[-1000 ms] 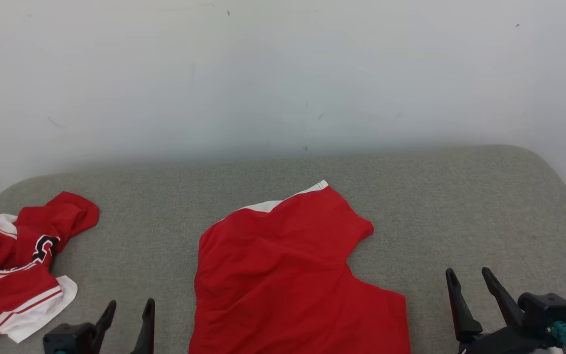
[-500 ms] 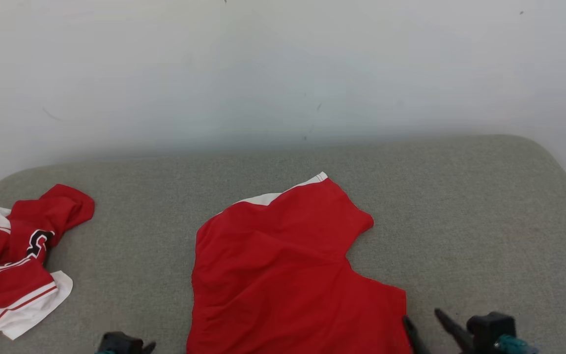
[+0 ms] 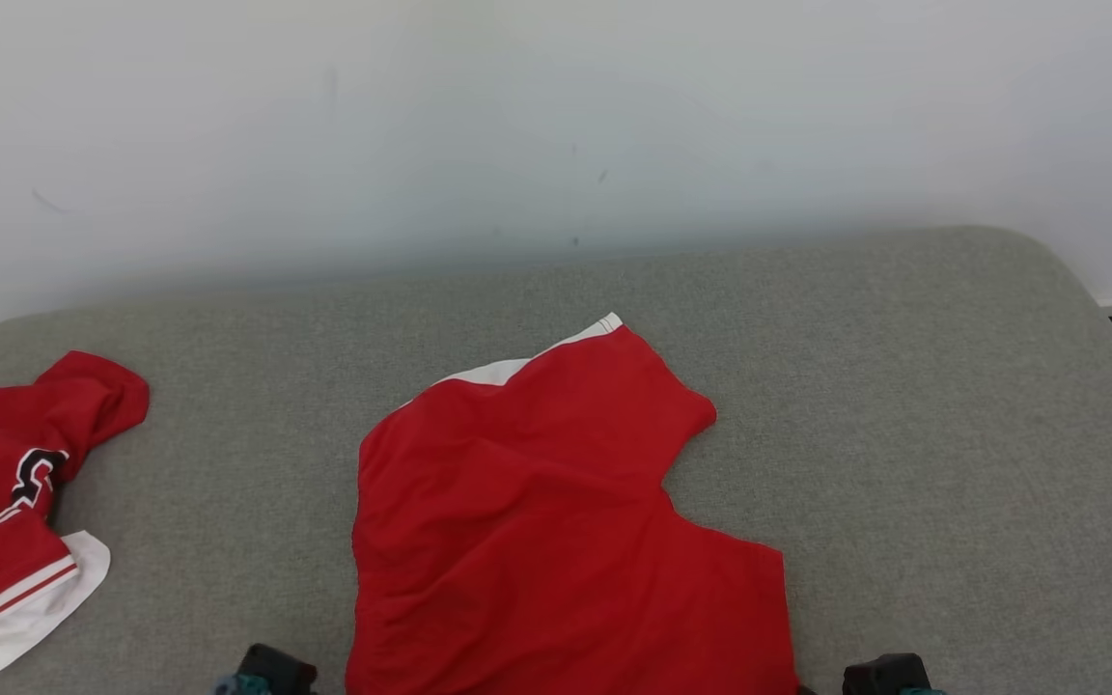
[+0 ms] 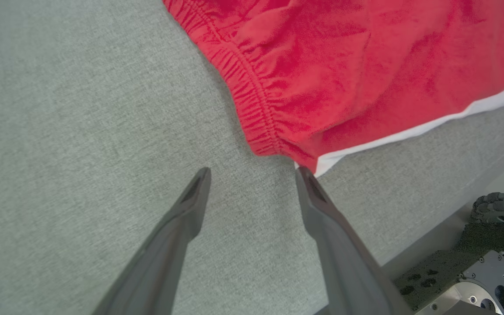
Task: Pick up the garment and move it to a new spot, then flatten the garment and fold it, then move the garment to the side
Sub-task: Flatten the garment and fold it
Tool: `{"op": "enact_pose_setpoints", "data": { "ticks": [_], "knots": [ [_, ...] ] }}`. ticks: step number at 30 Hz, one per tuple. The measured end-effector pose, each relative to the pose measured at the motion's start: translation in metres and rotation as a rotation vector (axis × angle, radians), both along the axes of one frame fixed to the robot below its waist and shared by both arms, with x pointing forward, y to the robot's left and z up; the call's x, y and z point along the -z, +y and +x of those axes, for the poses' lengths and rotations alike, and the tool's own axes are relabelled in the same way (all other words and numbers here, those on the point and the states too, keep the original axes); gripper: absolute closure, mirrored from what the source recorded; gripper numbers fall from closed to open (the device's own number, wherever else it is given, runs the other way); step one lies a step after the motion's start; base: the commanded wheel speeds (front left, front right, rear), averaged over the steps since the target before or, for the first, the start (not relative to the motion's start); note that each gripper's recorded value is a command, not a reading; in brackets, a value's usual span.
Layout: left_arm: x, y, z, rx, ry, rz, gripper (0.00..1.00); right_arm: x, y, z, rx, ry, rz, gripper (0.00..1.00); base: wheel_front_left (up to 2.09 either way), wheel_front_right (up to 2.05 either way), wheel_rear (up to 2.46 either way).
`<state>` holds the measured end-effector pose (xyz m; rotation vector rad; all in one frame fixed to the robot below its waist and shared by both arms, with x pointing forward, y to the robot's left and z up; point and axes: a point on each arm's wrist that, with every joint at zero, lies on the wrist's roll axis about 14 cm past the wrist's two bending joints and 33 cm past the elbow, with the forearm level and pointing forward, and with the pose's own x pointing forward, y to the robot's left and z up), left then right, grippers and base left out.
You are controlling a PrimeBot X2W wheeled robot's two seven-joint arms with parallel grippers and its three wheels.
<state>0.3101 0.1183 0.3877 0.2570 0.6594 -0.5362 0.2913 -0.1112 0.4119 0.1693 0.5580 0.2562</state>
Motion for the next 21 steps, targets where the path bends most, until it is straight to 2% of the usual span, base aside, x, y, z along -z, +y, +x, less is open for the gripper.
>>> {"op": "enact_pose_setpoints", "data": {
  "ticks": [8,21],
  "knots": [
    [0.006,-0.025,-0.003,0.08,0.023,-0.022,0.0,0.021,-0.007,-0.016,0.019,0.104,-0.037,0.0,0.0,0.0,0.0],
    [0.012,-0.03,0.002,0.052,0.051,-0.079,0.0,0.032,-0.016,-0.023,0.058,0.17,-0.056,0.0,0.0,0.0,0.0]
  ]
}}
